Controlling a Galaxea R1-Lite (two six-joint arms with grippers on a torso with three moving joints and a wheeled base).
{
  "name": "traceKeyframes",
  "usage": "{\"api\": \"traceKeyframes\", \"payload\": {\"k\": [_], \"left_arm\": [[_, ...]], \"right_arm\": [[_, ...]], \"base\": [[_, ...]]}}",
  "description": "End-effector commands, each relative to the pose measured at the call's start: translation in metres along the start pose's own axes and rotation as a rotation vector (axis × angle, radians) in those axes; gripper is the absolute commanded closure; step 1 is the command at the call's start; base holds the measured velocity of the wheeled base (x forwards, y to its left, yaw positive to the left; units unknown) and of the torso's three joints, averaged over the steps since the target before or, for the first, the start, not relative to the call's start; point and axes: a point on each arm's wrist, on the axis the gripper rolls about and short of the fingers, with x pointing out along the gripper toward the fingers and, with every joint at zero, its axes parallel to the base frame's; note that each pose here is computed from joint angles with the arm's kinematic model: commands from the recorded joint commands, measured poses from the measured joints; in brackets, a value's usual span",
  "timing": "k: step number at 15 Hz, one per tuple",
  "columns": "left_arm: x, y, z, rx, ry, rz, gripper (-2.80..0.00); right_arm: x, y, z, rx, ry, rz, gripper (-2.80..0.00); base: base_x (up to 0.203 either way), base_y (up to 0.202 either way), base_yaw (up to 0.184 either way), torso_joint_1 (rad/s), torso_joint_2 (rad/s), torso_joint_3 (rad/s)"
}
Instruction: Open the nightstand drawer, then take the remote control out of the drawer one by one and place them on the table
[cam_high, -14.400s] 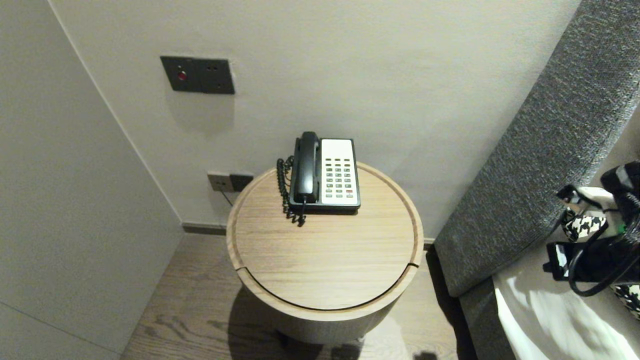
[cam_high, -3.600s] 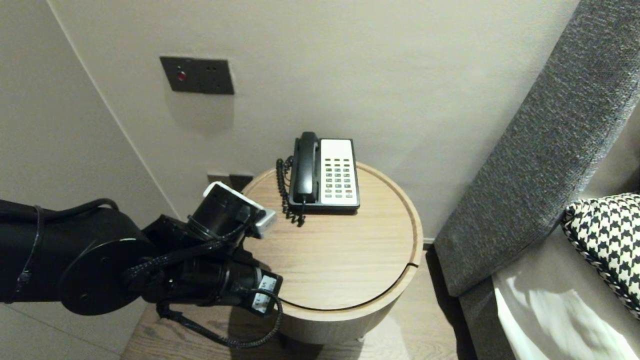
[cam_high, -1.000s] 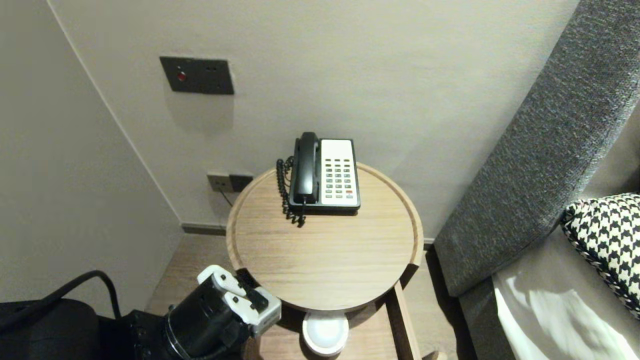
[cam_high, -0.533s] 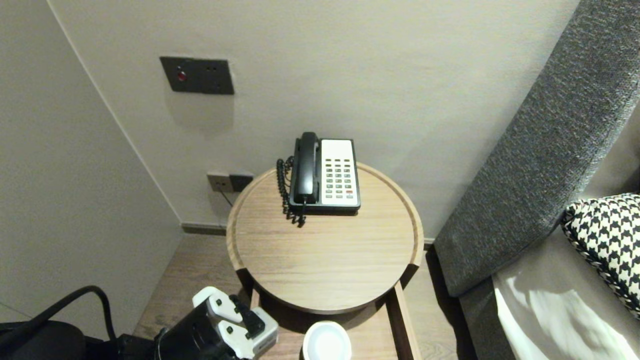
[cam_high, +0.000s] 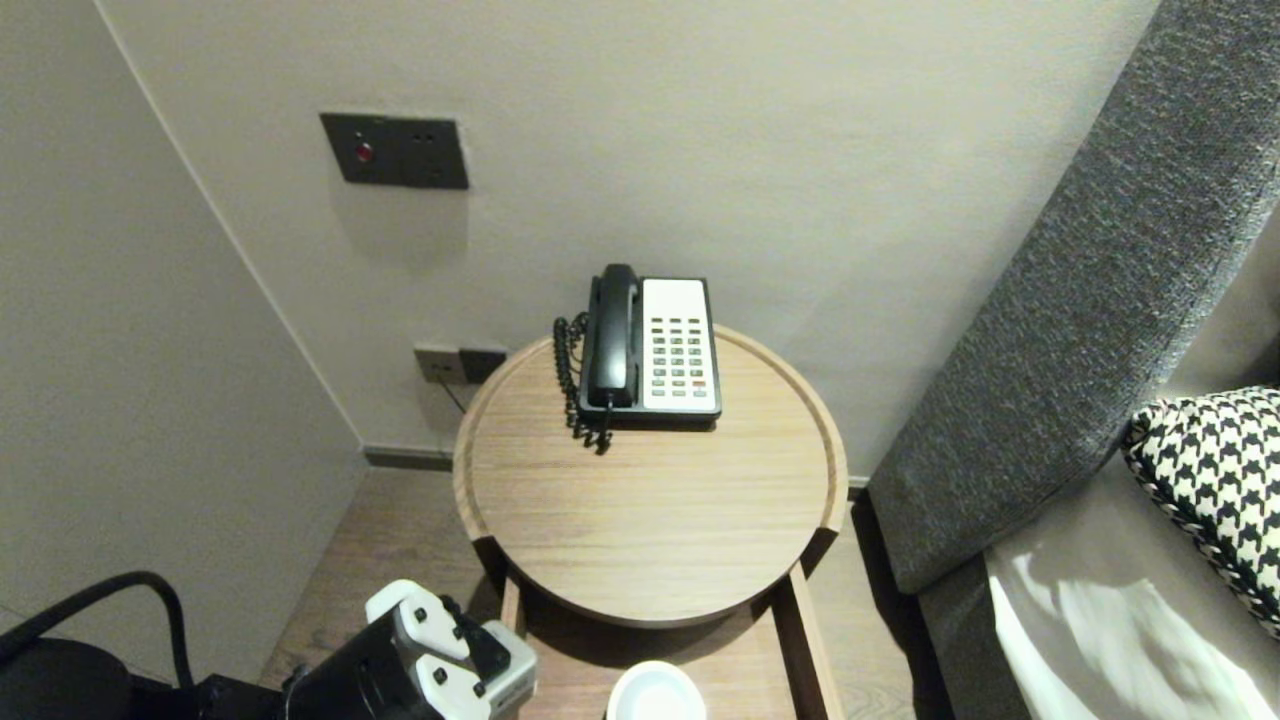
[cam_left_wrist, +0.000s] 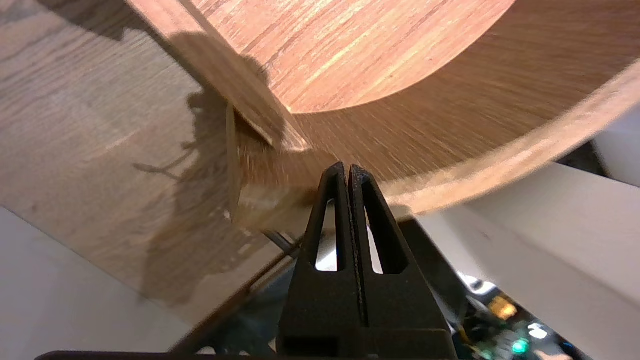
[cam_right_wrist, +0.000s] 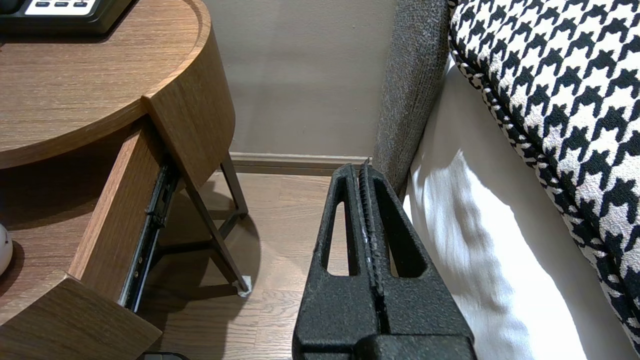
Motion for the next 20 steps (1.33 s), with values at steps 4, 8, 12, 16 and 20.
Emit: {"api": "traceKeyframes", "payload": {"k": [4,8,12,16,20], "left_arm": [[-0.018,0.001,0.029,-0.063,-0.027,0.016,0.00],[-0.018,0.012,0.051,-0.142,0.089,0.086,0.00],[-0.004,0.023,0.066,-0.197,0.081,0.092,0.00],[0.019,0.025,0.087,-0.302,0.067,0.098,0.00],[0.030,0.025,0.084,-0.309,0.113,0.111,0.00]], "right_arm": [[0.002,0.000,-0.011,0.000,0.041,0.000,0.00],[0.002,0.000,-0.011,0.000,0.039,0.000,0.00],[0.002,0.000,-0.011,0.000,0.041,0.000,0.00],[0.002,0.000,-0.011,0.000,0.039,0.000,0.00],[0.002,0.000,-0.011,0.000,0.041,0.000,0.00]], "base": [[0.000,0.000,0.000,0.000,0.00,0.000],[0.000,0.000,0.000,0.000,0.00,0.000],[0.000,0.000,0.000,0.000,0.00,0.000],[0.000,0.000,0.000,0.000,0.00,0.000],[0.000,0.000,0.000,0.000,0.00,0.000]]}}
